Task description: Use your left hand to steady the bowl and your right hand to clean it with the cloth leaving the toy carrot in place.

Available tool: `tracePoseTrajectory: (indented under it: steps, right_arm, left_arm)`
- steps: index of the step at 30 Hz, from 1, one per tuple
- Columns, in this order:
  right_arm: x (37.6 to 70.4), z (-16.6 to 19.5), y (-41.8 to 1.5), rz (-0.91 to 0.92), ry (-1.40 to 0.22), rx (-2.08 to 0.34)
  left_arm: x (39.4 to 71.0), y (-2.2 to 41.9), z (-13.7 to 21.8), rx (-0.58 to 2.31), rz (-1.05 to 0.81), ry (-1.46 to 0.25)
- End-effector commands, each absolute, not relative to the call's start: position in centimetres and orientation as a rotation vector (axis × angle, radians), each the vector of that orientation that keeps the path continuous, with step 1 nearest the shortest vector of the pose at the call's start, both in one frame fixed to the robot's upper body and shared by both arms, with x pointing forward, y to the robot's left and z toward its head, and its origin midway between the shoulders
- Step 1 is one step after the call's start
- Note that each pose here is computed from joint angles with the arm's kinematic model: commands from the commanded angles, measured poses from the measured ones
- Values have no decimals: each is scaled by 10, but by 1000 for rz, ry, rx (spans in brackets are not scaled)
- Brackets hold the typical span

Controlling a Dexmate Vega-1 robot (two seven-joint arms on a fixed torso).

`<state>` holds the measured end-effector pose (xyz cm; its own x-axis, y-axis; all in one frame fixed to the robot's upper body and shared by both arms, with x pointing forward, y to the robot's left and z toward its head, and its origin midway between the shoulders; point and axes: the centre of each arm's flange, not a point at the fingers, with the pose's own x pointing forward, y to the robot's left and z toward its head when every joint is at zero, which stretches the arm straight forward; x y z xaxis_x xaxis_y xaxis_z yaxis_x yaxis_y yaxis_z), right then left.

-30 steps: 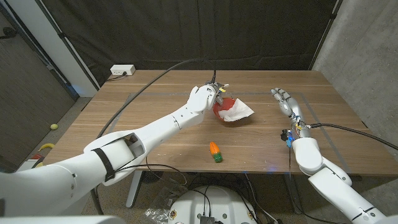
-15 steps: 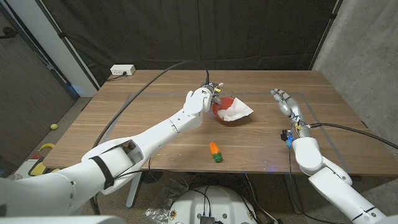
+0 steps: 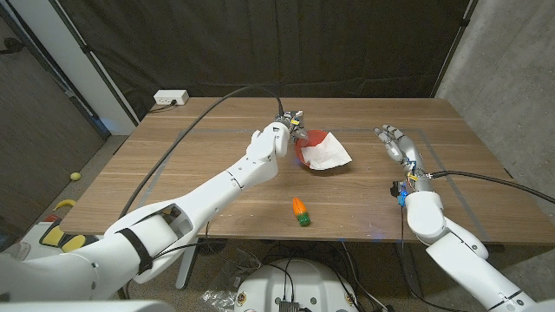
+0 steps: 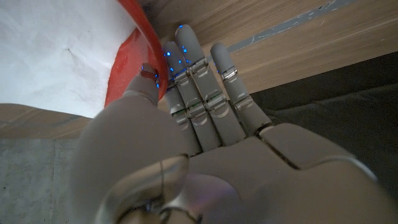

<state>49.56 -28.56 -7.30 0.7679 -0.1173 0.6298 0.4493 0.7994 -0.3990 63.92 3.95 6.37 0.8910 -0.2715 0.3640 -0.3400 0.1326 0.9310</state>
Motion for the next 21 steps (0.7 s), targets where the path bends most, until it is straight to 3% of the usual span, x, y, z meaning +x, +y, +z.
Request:
tracePoseTrajectory:
  steps: [1,21]
  right_arm:
    - [486,-72,-278,-438,-594,-633]
    - [476,-69,-256,-571,-510,-703]
  left_arm:
    - [628,56,67,1256,56,-638]
    - [630,83,62,998,57,-702]
